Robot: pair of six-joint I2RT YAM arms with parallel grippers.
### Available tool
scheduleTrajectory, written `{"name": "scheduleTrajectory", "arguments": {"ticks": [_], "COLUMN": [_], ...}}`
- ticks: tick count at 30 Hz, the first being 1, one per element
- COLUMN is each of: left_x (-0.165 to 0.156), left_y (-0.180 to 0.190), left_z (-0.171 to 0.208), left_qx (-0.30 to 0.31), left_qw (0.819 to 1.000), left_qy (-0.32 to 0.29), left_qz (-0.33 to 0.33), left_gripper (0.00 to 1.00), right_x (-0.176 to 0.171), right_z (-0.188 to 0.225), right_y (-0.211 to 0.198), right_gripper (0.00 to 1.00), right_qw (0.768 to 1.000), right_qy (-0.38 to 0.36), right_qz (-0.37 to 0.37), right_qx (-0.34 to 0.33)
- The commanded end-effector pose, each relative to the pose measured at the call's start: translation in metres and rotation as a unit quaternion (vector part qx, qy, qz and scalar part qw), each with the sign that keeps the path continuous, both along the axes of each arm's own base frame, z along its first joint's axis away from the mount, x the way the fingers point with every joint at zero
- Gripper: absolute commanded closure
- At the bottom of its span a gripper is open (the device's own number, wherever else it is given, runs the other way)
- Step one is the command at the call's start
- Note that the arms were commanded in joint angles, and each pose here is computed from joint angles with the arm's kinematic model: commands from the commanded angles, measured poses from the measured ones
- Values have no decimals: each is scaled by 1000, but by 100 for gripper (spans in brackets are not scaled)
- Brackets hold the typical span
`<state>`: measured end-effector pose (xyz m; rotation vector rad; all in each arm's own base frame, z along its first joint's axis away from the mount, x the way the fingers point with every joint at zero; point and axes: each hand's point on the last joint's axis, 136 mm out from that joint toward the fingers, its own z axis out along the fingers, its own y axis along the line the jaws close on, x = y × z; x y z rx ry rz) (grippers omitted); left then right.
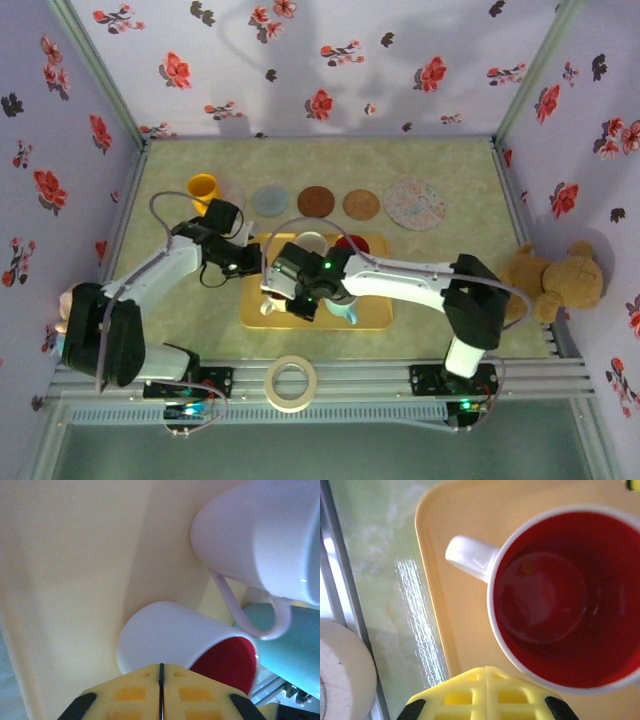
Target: Place the cup by the coaster
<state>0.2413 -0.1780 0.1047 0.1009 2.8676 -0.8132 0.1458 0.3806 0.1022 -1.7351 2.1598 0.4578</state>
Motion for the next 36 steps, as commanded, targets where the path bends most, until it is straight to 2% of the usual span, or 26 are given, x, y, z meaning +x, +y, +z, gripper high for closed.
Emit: {"name": "scheduleTrajectory", "arguments": {"ticks": [1, 8, 13, 16, 22, 32, 36], "left_x": [-7, -29, -50, -59, -76, -93, -93], "left_y": [7, 16, 22, 19, 8, 3, 0], "left_z": [20, 42, 57, 65, 66, 30, 15], "left_qx": [11, 18, 27, 28, 29, 136, 162], "left_qw": [1000, 1000, 999, 999, 997, 983, 976], "left_qy": [-18, -13, -6, -21, -17, 13, 23], "left_qz": [-13, -10, -26, -40, -66, -125, -144], "left_gripper": [89, 80, 70, 62, 51, 30, 27], "right_x": [8, 9, 10, 11, 15, 16, 15], "right_z": [25, 43, 55, 62, 73, 93, 97], "right_y": [3, -7, -16, -23, -39, -71, -82], "right_gripper": [93, 88, 78, 65, 47, 1, 1], "right_qw": [998, 995, 989, 984, 973, 940, 932], "right_qy": [-24, -37, -43, -52, -67, -89, -86], "right_qz": [-17, -39, -67, -85, -120, -185, -200], "right_qx": [49, 87, 123, 146, 188, 272, 288]}}
